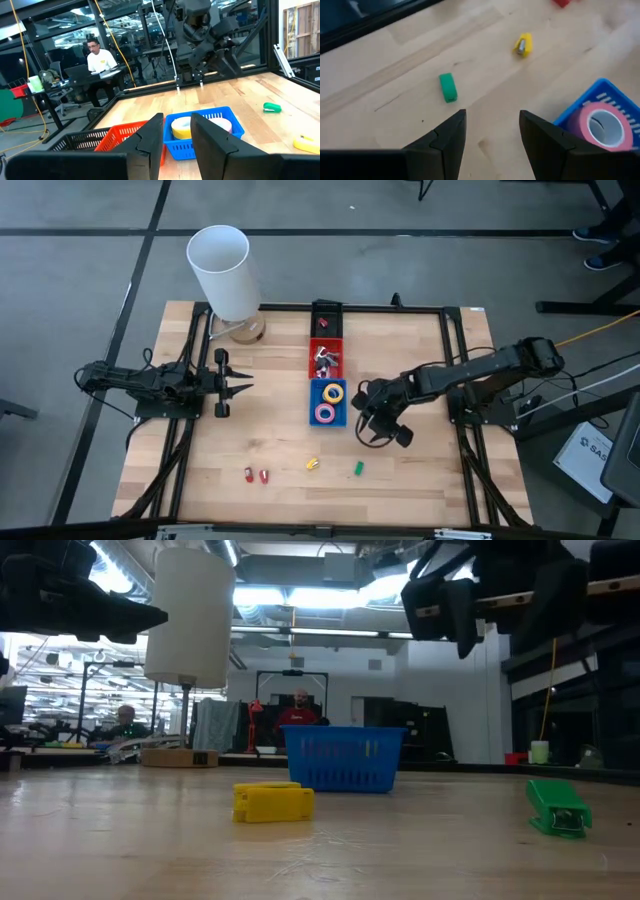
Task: Pick and place Stapler, Stapler remover, tape
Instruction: Put the green stapler into the black bin
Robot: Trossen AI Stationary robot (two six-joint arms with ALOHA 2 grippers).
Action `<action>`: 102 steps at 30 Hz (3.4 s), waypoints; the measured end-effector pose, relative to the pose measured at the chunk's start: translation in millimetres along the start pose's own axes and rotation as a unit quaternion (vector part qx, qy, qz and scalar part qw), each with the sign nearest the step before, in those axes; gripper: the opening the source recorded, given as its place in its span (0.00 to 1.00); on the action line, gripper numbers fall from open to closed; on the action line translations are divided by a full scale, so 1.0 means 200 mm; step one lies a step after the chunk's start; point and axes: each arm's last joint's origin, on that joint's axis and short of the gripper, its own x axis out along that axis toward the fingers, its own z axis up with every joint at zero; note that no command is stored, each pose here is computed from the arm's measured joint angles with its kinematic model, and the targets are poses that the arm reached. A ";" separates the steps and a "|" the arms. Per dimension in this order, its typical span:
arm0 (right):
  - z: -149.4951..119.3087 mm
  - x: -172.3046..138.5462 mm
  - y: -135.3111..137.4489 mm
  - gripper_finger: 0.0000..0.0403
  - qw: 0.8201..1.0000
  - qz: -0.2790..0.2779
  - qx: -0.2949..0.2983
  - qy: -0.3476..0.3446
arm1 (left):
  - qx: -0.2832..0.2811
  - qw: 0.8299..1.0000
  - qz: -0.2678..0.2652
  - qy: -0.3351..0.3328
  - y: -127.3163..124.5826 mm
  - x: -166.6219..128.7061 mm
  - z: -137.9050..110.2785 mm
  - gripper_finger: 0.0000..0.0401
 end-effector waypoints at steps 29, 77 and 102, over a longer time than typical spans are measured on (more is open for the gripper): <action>0.12 0.49 0.21 0.46 0.991 0.037 -0.099 0.086 | 0.000 1.000 0.000 0.000 0.00 0.00 0.00 0.24; 0.24 0.47 0.10 0.19 0.992 0.010 -0.062 0.113 | 0.000 1.000 0.000 0.000 0.00 0.00 0.00 0.23; 0.23 -0.18 -0.27 0.19 0.985 -0.171 0.001 0.014 | 0.000 1.000 0.000 0.000 0.00 0.00 0.00 0.23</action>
